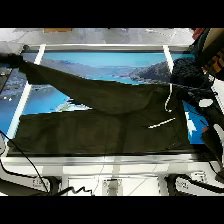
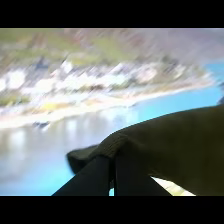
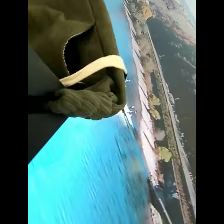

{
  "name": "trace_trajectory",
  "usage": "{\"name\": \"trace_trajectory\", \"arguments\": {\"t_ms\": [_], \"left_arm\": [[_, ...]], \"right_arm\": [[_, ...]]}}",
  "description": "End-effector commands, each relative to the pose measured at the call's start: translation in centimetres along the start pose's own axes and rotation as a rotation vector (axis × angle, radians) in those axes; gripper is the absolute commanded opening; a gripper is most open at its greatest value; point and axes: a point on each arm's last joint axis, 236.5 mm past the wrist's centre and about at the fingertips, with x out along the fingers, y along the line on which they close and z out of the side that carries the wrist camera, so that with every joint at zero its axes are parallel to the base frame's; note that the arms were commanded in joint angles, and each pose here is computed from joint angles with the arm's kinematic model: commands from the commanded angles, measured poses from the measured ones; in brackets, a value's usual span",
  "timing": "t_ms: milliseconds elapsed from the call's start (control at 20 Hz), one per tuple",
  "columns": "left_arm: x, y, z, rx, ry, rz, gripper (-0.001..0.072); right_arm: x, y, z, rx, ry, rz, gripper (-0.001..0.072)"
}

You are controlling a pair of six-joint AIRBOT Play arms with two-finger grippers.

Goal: Fold the clothes and pants, and hang the long-sleeved shirts on hangers.

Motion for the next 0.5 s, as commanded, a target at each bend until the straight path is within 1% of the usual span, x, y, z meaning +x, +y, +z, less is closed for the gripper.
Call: {"name": "trace_trajectory", "arguments": {"t_ms": [0,150,350,450], "left_arm": [[0.6,4.9,-3.5,0.03,0.121,0.174,0.0014],[1.1,6.1,-2.1,0.031,0.05,0.208,0.0014],[-0.8,6.4,4.2,0.07,-0.194,0.275,0.0014],[-0.6,6.3,4.0,0.082,-0.181,0.282,0.0013]], "right_arm": [[1.5,0.8,-0.1,-0.01,0.006,0.01,0.0031],[2.7,2.5,-0.8,-0.032,0.024,0.034,0.0031],[3.8,3.2,-2.5,-0.043,0.065,0.044,0.0032],[3.8,3.2,-2.6,-0.042,0.067,0.044,0.0032]]}}
